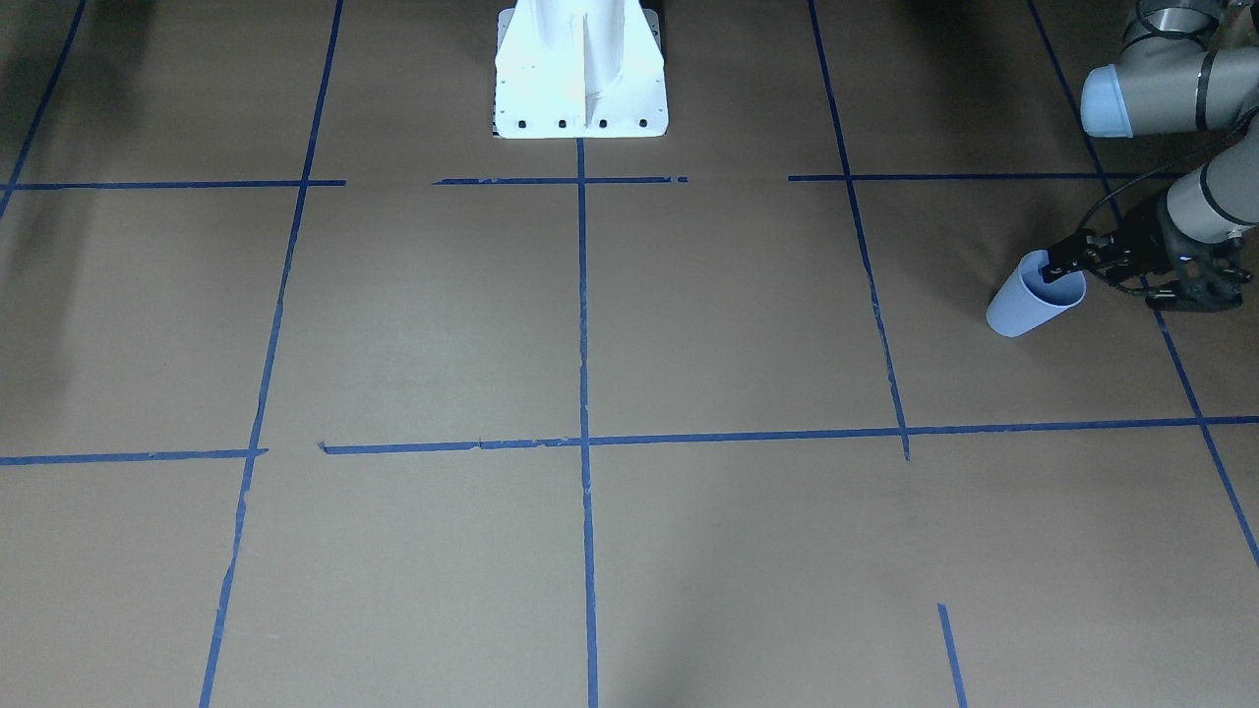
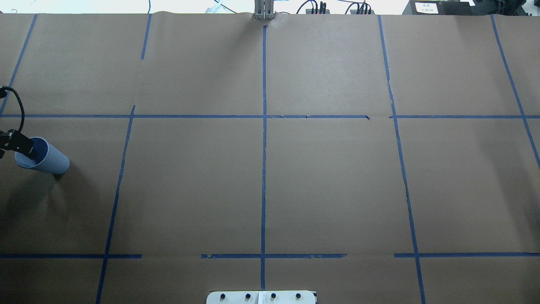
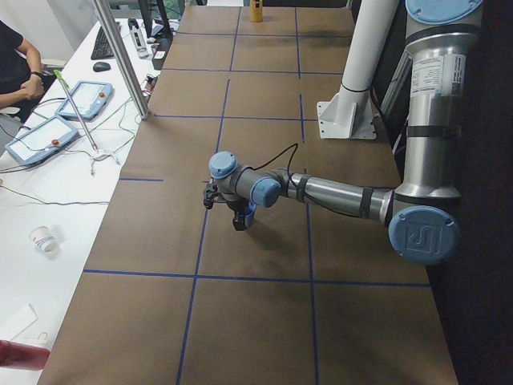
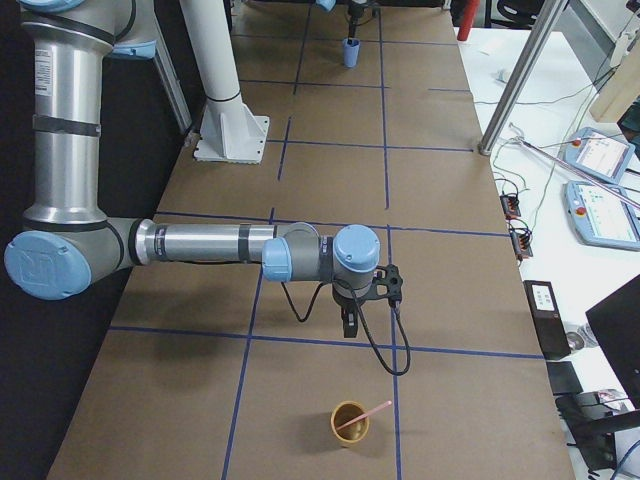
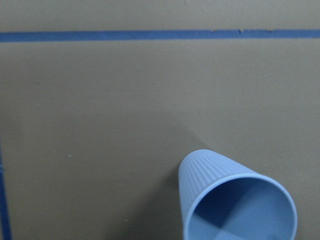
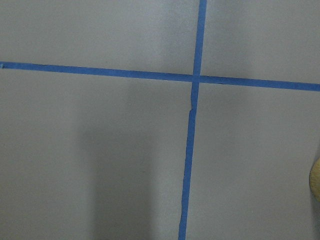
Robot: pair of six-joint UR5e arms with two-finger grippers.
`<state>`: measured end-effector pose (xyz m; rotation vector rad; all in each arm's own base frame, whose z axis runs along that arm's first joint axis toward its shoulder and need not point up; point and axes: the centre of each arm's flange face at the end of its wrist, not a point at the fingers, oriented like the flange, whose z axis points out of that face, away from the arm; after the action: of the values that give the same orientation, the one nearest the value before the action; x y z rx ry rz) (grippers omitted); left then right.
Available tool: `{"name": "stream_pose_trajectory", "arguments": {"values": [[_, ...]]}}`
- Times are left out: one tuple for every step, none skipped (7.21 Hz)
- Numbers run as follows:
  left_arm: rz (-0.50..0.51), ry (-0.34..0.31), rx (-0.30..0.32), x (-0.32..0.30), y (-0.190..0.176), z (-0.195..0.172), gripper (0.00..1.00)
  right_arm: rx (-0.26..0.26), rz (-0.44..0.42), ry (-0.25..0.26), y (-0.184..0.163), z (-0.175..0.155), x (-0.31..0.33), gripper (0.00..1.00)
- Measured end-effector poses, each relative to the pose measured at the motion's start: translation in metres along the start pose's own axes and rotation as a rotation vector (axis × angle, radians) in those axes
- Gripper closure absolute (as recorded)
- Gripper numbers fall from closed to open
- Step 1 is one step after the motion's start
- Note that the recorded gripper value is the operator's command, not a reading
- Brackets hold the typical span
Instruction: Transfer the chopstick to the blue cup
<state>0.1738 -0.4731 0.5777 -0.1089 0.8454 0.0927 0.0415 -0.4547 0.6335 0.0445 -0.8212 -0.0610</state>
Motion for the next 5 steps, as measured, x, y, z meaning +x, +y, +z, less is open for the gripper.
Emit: {"name": "stream_pose_trajectory", "arguments": {"values": [[0.003, -0.001, -0.004, 0.001, 0.000, 0.005, 1.00, 0.000, 0.000, 0.000, 0.000, 0.000, 0.000, 0.00], [0.009, -0.001, -0.002, 0.004, -0.001, 0.005, 1.00, 0.000, 0.000, 0.000, 0.000, 0.000, 0.000, 0.00], [0.017, 0.005, 0.009, 0.014, -0.007, 0.001, 1.00, 0.000, 0.000, -0.001, 0.000, 0.000, 0.000, 0.00], [0.003, 0.025, 0.032, 0.037, -0.018, -0.012, 1.00, -0.001, 0.000, 0.000, 0.000, 0.000, 0.000, 0.00], [-0.044, 0.063, 0.057, 0.085, -0.033, -0.029, 1.00, -0.001, -0.003, 0.003, 0.000, 0.000, 0.001, 0.00]]}}
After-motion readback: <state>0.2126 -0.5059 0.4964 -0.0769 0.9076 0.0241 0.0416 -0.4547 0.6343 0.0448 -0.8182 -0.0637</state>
